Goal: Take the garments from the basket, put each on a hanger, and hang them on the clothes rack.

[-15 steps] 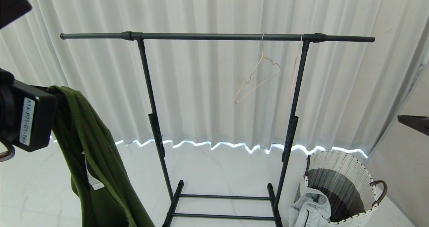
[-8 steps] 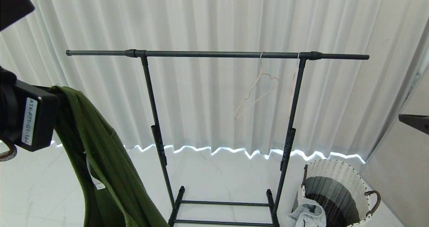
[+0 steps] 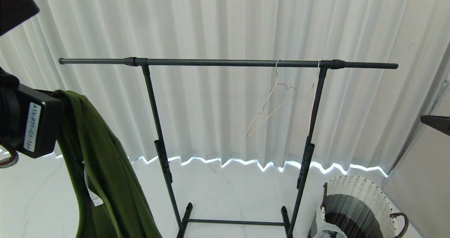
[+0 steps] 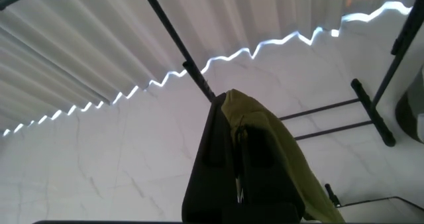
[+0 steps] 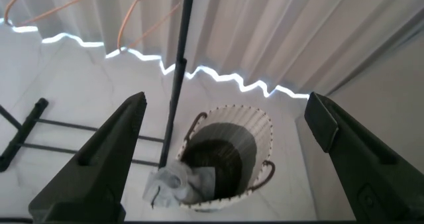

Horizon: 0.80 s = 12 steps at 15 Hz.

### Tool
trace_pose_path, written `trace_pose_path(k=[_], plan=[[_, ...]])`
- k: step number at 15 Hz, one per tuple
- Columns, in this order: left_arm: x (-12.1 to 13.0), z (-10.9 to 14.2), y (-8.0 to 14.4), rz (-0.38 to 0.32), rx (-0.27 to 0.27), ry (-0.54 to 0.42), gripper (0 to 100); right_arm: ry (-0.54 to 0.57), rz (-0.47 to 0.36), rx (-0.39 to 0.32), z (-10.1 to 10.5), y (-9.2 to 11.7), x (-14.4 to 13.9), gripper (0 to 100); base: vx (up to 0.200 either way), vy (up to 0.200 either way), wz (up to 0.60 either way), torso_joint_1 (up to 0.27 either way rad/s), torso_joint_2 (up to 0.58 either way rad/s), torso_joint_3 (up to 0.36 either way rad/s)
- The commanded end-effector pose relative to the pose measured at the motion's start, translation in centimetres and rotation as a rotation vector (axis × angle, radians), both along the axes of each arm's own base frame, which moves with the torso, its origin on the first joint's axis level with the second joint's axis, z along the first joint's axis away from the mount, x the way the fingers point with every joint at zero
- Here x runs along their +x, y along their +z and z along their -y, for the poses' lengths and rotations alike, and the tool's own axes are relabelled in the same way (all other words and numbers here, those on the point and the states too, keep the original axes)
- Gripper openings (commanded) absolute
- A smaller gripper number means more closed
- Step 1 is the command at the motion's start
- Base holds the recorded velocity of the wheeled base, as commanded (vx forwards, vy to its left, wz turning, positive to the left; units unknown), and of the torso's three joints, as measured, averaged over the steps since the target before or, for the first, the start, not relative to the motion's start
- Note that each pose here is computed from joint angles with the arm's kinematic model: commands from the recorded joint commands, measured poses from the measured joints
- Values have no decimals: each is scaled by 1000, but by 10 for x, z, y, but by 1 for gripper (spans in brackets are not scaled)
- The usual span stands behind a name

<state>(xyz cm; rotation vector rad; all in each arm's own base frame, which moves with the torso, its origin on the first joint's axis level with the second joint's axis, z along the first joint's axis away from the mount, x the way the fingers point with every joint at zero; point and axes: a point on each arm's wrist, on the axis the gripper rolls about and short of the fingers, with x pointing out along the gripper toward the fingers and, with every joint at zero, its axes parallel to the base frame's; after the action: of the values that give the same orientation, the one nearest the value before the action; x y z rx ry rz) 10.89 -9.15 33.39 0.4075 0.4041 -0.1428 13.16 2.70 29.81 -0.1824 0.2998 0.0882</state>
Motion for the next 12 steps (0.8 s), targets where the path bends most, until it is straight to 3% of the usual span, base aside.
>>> trace_pose_path(k=[1,12], plan=[[1,1,0,-2,3,0,0,1,3,0,0,0,-1,100,200,0,0,7,2,-7],[1,1,0,-1,3,4,0,-15,-9,-3,2,-2,1,100,200,0,0,5,2,-1]])
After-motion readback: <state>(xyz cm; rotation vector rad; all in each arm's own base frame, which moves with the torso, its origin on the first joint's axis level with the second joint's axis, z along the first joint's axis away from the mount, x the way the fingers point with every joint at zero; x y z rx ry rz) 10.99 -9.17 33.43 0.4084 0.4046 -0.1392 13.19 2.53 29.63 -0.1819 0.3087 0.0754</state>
